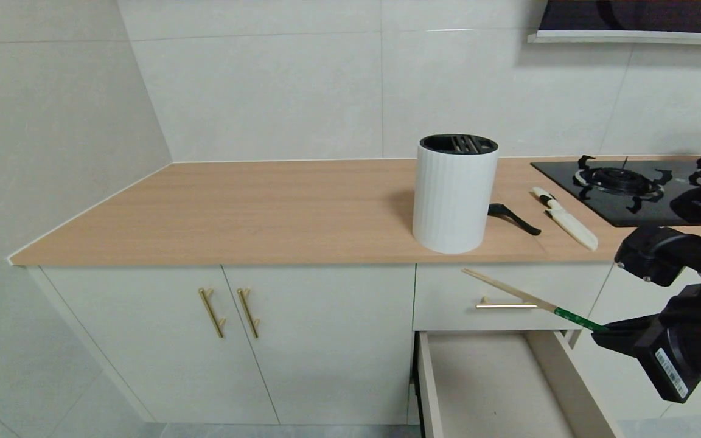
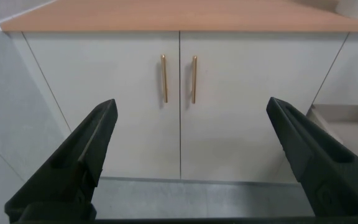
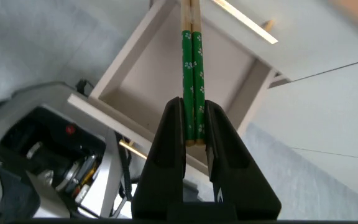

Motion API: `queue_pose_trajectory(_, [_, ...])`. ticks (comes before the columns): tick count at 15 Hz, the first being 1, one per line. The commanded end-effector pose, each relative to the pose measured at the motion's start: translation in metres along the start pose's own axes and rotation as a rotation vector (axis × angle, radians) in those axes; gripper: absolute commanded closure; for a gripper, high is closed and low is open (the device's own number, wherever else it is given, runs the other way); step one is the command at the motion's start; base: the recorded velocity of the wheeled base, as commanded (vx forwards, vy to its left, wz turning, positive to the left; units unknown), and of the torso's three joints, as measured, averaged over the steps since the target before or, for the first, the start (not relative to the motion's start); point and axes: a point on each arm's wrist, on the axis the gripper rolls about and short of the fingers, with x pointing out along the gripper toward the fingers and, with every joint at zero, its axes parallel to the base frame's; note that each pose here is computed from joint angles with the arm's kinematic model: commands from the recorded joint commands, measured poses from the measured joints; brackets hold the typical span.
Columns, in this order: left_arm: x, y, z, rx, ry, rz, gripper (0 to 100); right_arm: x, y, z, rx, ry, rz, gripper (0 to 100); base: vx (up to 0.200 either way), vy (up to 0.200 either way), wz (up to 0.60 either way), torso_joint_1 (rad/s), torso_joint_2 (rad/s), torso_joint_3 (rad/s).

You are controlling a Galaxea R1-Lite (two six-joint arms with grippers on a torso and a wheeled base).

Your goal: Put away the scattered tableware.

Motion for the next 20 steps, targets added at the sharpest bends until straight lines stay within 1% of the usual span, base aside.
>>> queue_pose_trajectory(1, [0.0, 0.0, 0.0, 0.0, 0.002, 0.0, 0, 0.003, 0.003, -0.001, -0.011, 0.014, 0.012, 100, 0.0, 0.0, 0.0, -0.212, 0.47, 0.266])
queue_pose_trajectory(7, [0.0, 0.0, 0.0, 0.0, 0.002, 0.0, 0, 0.009, 0.003, -0.002, -0.012, 0.033, 0.016, 100, 0.0, 0.0, 0.0, -0.199, 0.48, 0.277])
queue_pose_trajectory(12, [0.0, 0.0, 0.0, 0.0, 0.002, 0.0, 0, 0.019, 0.003, -0.002, -0.008, 0.07, 0.015, 100, 0.0, 0.0, 0.0, -0.175, 0.47, 0.291])
queue_pose_trajectory(17, [0.0, 0.0, 0.0, 0.0, 0.002, 0.0, 0, 0.033, 0.003, -0.002, -0.002, 0.119, 0.012, 100, 0.0, 0.0, 0.0, -0.13, 0.44, 0.304])
queue_pose_trajectory(20, [0.0, 0.0, 0.0, 0.0, 0.002, 0.0, 0, 0.039, 0.002, -0.003, 0.002, 0.142, 0.01, 100, 0.0, 0.0, 0.0, -0.032, 0.14, 0.092])
